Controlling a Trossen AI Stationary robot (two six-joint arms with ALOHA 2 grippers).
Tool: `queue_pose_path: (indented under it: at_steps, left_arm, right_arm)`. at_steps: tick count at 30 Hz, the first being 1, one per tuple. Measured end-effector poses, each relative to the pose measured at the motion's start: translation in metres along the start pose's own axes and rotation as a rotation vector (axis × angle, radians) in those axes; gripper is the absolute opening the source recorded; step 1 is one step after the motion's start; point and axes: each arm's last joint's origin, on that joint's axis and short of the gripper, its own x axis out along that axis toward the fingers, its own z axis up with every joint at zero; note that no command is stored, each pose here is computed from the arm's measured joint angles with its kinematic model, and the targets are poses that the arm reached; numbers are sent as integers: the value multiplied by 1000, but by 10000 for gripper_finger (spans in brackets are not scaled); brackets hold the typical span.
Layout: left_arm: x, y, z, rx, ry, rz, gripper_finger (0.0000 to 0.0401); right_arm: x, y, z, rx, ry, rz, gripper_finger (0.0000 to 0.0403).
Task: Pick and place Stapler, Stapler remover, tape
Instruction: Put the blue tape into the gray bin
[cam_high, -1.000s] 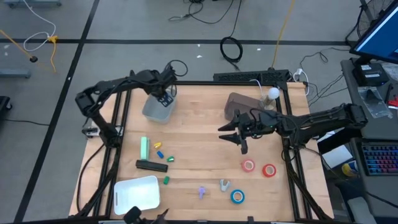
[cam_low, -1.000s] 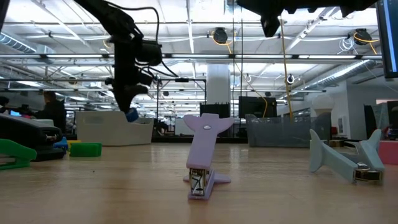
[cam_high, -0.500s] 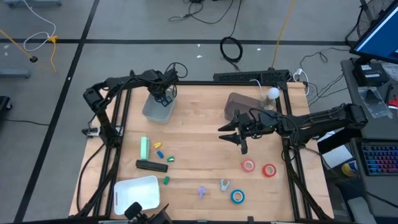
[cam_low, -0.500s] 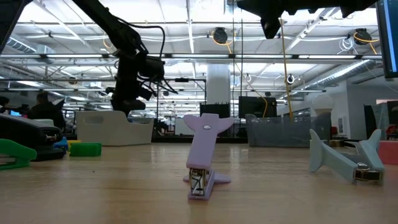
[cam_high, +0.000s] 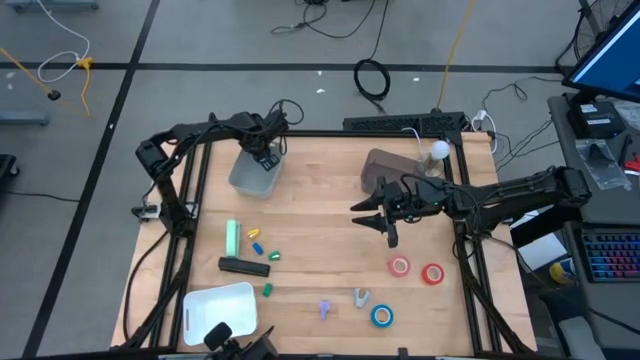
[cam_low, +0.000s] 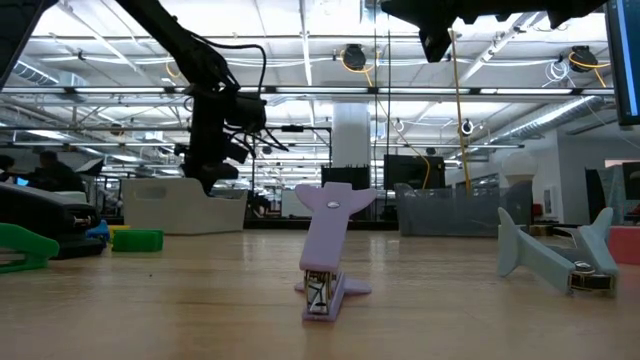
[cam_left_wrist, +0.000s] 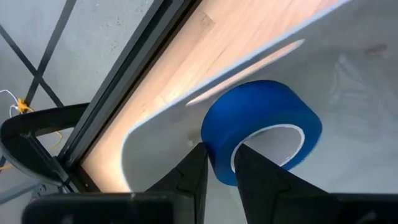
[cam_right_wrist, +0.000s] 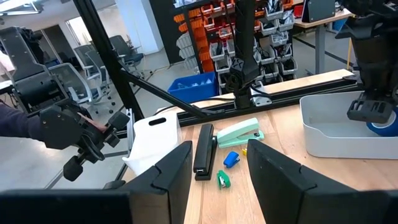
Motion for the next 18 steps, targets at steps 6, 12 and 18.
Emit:
queue_pose_path:
  at_steps: [6, 12, 18]
  left_arm:
    - [0, 0, 0, 5, 1, 2, 86]
    - [0, 0, 0, 6, 2, 2, 87]
    - [0, 0, -1, 10, 13, 2, 87]
  right_arm:
    - [0, 0, 0, 0, 0, 0, 147]
    - [0, 0, 0, 0, 0, 0, 150]
    - [0, 0, 0, 0, 0, 0, 147]
